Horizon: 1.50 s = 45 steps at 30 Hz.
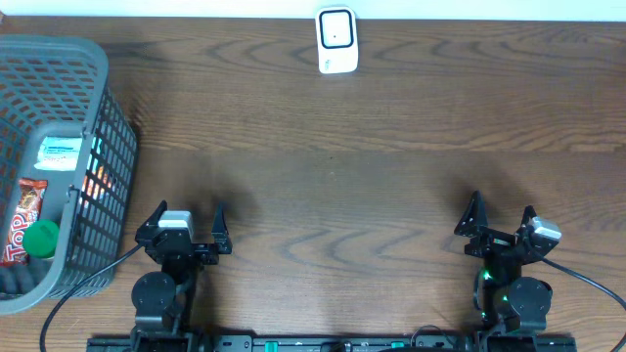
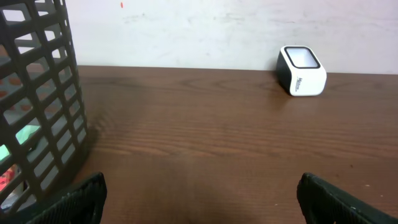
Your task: Scan the item barcode
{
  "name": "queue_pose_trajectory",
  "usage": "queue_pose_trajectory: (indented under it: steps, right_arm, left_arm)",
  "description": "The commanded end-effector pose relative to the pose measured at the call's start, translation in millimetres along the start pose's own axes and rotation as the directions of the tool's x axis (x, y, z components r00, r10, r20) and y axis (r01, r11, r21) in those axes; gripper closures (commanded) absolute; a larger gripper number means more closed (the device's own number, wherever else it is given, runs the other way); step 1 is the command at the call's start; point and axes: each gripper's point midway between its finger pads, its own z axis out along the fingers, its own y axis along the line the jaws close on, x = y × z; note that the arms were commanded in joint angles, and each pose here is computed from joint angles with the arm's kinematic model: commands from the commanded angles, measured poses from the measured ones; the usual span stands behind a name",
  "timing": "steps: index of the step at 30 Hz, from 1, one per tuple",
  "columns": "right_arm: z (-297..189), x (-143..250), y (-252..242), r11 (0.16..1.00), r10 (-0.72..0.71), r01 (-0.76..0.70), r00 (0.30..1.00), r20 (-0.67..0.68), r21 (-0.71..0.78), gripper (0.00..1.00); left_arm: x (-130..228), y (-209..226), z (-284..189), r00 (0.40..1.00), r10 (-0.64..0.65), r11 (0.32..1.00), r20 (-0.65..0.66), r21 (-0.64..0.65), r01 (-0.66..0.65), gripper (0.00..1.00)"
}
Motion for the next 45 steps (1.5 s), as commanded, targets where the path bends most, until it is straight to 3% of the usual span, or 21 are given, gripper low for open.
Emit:
queue_pose_trajectory:
  steps: [1, 21, 29, 35, 45]
  right_arm:
    - [-0.2, 0.3, -0.6, 1.0, 0.003, -0.003, 1.0, 0.001, 0.002, 0.01]
    - [-0.2, 0.3, -0.7, 1.0, 0.004, -0.004, 1.0, 0.001, 0.003, 0.01]
    - [-0.2, 0.3, -0.6, 1.0, 0.003, -0.003, 1.0, 0.001, 0.002, 0.01]
    - [-0.2, 0.3, -0.6, 1.0, 0.003, -0.003, 1.0, 0.001, 0.002, 0.01]
    - [-0.2, 0.3, -0.7, 1.0, 0.004, -0.004, 1.0, 0.001, 0.003, 0.01]
  left_arm:
    - [14.7, -1.1, 2.7, 0.999, -0.012, 1.0, -0.033, 0.007, 0.012, 0.02]
    - [5.2, 7.6, 2.6, 1.0, -0.013, 0.999, 0.006, -0.044, 0.013, 0.02]
    - [-7.5, -38.0, -7.0, 1.0, -0.021, 0.976, -0.01, 0.217, 0.023, 0.02]
    - [-74.4, -52.3, -28.0, 1.0, -0.02, 0.959, 0.016, 0.284, 0.015, 0.02]
    - [-199.8, -72.8, -63.0, 0.947, 0.003, 0.936, -0.321, 0.333, 0.11, 0.02]
